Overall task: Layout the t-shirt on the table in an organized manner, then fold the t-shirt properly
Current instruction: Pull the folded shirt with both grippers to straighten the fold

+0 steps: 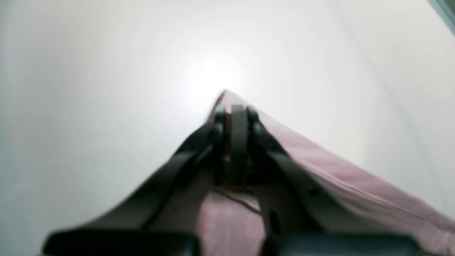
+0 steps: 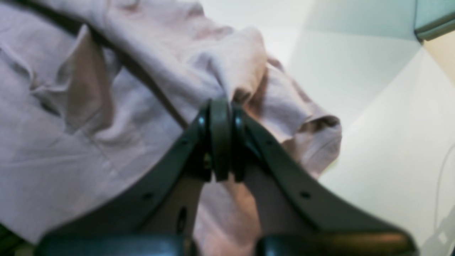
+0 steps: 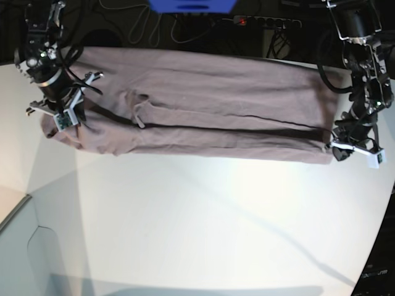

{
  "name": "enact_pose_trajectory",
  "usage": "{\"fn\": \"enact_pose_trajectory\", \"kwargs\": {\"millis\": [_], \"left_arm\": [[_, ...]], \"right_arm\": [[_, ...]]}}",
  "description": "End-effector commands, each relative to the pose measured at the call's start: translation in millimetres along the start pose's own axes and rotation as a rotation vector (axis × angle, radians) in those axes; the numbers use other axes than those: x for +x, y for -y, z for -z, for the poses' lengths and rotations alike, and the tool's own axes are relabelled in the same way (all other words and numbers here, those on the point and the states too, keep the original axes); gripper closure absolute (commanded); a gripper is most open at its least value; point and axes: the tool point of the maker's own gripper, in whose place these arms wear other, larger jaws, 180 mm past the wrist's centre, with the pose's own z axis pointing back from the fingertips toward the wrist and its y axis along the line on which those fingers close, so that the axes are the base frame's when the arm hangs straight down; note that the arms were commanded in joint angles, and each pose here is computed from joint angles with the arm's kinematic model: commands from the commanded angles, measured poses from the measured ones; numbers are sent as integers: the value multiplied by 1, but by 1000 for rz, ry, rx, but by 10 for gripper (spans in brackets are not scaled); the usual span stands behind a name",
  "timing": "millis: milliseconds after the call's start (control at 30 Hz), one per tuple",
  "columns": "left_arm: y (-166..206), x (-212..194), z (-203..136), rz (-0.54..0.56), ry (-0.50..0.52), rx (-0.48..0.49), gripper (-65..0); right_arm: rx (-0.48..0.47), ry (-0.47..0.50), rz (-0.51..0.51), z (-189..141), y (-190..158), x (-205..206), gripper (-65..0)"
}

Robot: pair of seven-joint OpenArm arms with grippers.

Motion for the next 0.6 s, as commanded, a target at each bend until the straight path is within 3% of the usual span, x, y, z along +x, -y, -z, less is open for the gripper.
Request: {"fn": "enact_pose_trajectory", "kwargs": {"millis": [0,567], "left_arm": [[4,26,-2,16,73,-27,-1],[-26,16,-19,1,66,32,-1]], "right_arm": [[-5,41,-8,-3,4,11,0],[23,-27,-5,-13,-8,-18,0]]}}
